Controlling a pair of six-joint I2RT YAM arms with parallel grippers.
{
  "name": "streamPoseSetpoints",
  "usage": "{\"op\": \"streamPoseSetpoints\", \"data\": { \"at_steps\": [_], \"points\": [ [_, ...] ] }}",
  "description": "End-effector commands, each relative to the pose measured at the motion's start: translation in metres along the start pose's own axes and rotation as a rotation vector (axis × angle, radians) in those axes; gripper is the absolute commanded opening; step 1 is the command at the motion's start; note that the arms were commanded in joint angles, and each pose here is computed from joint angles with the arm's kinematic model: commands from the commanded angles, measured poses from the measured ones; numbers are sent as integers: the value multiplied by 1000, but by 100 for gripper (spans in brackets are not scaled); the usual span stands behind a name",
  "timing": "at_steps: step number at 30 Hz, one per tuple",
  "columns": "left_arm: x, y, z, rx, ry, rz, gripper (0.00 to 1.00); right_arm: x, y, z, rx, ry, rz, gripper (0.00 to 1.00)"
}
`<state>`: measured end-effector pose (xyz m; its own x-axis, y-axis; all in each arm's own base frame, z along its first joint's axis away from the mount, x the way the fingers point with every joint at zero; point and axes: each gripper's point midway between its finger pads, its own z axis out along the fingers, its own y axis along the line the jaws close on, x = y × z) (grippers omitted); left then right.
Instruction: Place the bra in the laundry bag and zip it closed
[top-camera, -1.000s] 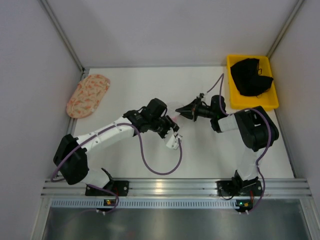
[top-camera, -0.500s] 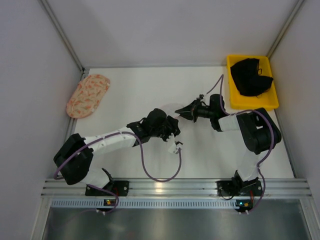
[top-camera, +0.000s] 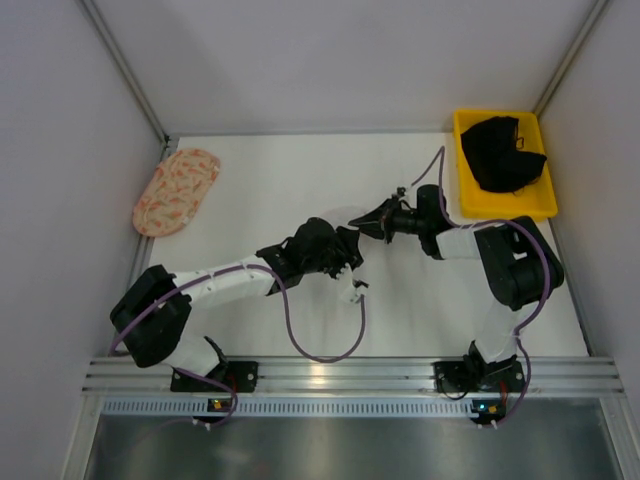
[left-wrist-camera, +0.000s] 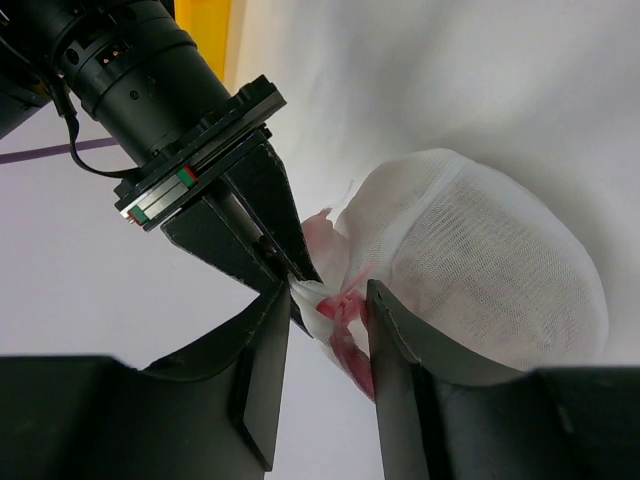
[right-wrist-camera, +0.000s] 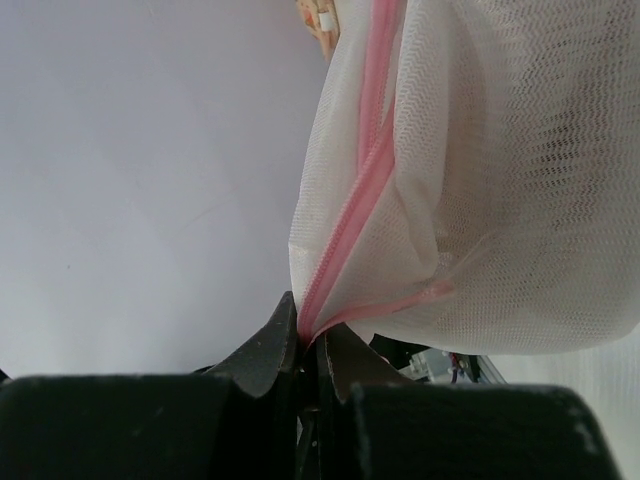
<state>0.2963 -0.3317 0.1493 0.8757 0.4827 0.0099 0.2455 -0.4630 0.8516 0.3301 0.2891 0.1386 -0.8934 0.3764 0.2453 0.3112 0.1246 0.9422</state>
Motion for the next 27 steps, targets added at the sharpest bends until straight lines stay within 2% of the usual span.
{"op": "streamPoseSetpoints", "data": {
  "at_steps": [1,8,17,22,23,26,27],
  "points": [
    [-2,12,1,-58,-2,59,42,14,24,4,-36,31,-62,0],
    [-4,11,8,-43,-1,84,43,15,23,5,-30,44,-56,0],
    [13,7,21,2,97,113,37,16,23,5,-8,56,-60,0],
    [16,14,20,-10,121,90,26,14,20,4,-1,55,-59,0],
    [15,15,19,-15,120,82,22,15,19,4,5,55,-57,0],
    [12,17,11,-30,108,55,3,8,19,2,7,38,-71,0],
    [11,18,6,-34,105,54,0,5,19,2,9,32,-74,0]
  ]
}}
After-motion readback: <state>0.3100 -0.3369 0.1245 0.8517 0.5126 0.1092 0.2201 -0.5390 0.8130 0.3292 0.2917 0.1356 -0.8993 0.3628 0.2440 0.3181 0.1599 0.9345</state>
